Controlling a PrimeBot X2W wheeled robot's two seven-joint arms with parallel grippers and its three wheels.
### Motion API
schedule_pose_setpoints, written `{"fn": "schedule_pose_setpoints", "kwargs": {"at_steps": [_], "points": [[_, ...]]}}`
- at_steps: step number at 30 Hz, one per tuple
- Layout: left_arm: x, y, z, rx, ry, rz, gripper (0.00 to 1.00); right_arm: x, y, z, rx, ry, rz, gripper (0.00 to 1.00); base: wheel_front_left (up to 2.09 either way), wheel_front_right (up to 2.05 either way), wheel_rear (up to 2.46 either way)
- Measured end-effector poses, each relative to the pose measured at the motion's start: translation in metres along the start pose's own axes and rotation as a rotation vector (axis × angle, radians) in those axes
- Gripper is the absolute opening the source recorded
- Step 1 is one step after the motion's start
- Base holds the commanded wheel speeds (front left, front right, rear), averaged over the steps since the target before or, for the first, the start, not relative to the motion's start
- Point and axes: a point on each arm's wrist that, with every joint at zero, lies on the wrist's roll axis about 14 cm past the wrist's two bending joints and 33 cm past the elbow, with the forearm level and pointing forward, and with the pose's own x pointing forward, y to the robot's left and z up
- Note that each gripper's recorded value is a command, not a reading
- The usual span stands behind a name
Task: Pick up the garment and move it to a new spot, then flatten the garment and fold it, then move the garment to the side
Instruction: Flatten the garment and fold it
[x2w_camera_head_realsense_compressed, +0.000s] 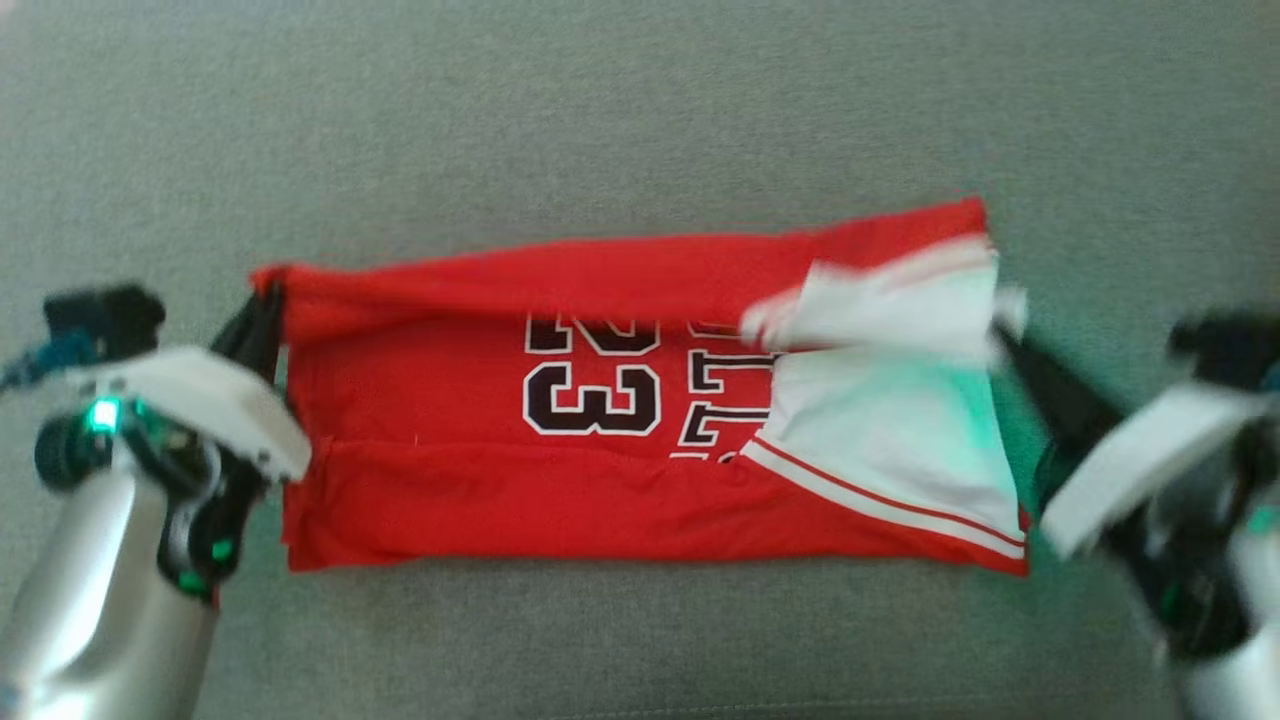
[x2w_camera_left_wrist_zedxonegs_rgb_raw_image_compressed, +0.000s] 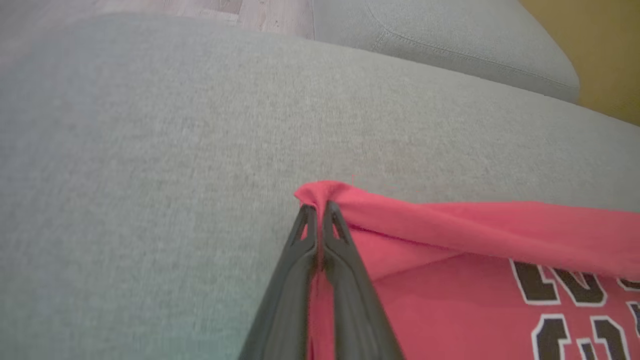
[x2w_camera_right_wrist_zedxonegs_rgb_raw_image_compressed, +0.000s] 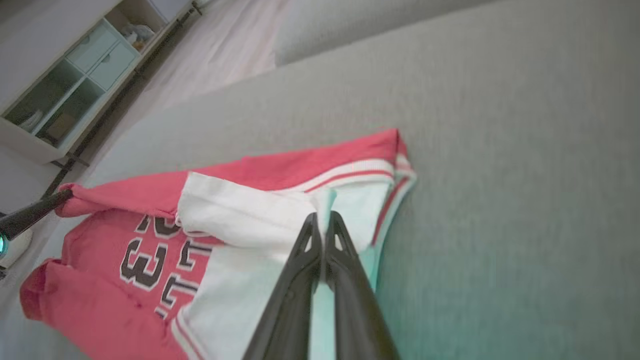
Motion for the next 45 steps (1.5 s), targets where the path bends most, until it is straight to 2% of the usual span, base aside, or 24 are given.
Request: {"fn": "schedule_pose_setpoints", "kwargs": {"at_steps": [3,8,9,10,13,18,25,31,37,45], "points": [[-0.009,0.002,-0.015,-0.050,0.016,0.012,0.00,-0.015,0.004,-0.037,0.106,0.056,-0.026,0.00,0.00,0.00,0.00],[-0.021,0.010,-0.040,-0.115,0.060,0.040,0.00,-0.031,0.010,-0.074,0.216,0.122,-0.060,0.00,0.00,0.00,0.00],[-0.023,0.012,-0.044,-0.126,0.064,0.045,0.23,-0.034,0.011,-0.079,0.226,0.132,-0.066,0.35,0.00,0.00,0.00],[-0.025,0.013,-0.048,-0.137,0.068,0.054,1.00,-0.036,0.012,-0.084,0.235,0.143,-0.070,1.00,0.00,0.00,0.00],[-0.030,0.014,-0.057,-0.151,0.069,0.064,1.00,-0.041,0.015,-0.087,0.243,0.136,-0.080,1.00,0.00,0.00,0.00],[-0.038,0.016,-0.046,-0.145,-0.055,0.107,1.00,-0.044,0.021,-0.055,0.178,-0.003,-0.069,1.00,0.00,0.00,0.00],[-0.066,0.016,0.006,0.019,-0.385,0.212,1.00,-0.056,0.024,0.016,-0.002,-0.270,-0.086,1.00,0.00,0.00,0.00],[-0.083,-0.017,0.037,0.155,-0.554,0.186,1.00,-0.071,0.012,0.075,-0.178,-0.472,-0.173,1.00,0.00,0.00,0.00],[-0.086,-0.039,0.039,0.210,-0.565,0.148,1.00,-0.074,0.005,0.083,-0.223,-0.489,-0.212,1.00,0.00,0.00,0.00],[-0.079,-0.041,0.020,0.207,-0.465,0.137,1.00,-0.071,0.002,0.075,-0.210,-0.469,-0.222,1.00,0.00,0.00,0.00]]}}
